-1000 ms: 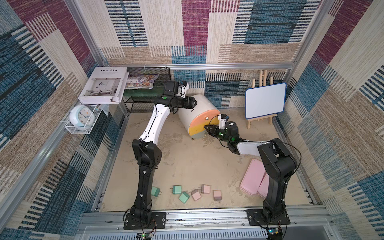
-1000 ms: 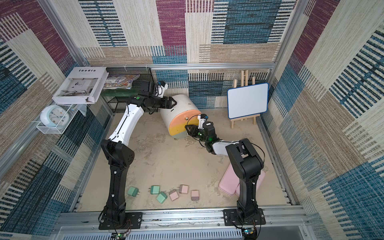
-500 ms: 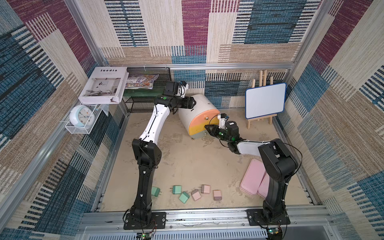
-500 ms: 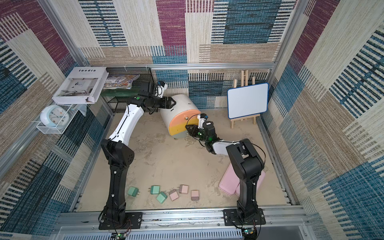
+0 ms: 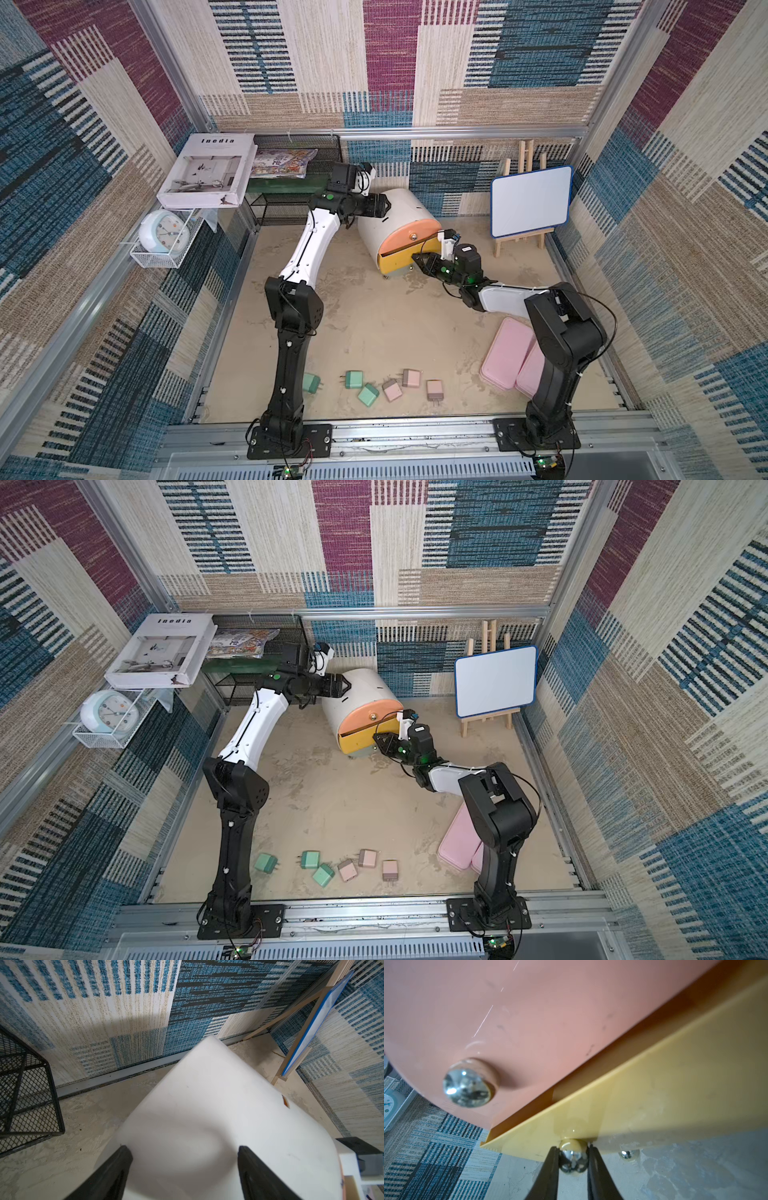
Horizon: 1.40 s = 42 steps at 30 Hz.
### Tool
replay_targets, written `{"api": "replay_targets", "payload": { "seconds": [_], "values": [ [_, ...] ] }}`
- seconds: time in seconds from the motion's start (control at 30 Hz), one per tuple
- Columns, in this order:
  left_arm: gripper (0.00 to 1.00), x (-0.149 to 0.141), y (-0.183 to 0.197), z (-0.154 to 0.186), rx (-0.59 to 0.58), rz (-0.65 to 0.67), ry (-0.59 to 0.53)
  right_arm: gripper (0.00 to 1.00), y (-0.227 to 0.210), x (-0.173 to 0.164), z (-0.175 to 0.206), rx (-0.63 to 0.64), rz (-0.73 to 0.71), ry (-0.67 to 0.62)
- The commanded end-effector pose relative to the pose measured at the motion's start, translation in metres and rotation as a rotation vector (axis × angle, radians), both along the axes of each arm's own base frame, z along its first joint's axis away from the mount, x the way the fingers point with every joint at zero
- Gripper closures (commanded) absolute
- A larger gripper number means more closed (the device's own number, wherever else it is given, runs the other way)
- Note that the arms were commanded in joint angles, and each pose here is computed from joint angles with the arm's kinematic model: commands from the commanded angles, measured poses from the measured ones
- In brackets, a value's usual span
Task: Place the plugs into the drawer by color
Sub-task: Open the drawer in the storage box.
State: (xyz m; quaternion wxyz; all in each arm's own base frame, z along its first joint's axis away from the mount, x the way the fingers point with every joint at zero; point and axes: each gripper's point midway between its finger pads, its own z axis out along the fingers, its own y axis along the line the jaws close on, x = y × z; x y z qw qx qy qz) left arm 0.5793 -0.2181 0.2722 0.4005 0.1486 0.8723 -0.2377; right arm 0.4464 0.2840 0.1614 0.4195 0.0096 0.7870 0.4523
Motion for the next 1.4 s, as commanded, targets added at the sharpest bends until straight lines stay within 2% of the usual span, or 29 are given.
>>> {"api": "replay_targets", "payload": {
  "seconds": [0.0,0.77,1.37],
  "values": [
    [0.16,-0.003,0.0,-0.012,0.002,0.003,0.045,0.85,0.001,-0.004,0.014,-0.003,0.006,-0.049],
    [0.16,0.003,0.007,-0.021,0.002,0.034,0.064,0.83,-0.014,-0.071,0.007,-0.09,-0.005,-0.021],
    [0.16,0.004,0.005,-0.027,-0.01,0.032,0.081,0.78,-0.018,-0.079,-0.011,-0.118,-0.011,0.011]
  ]
}}
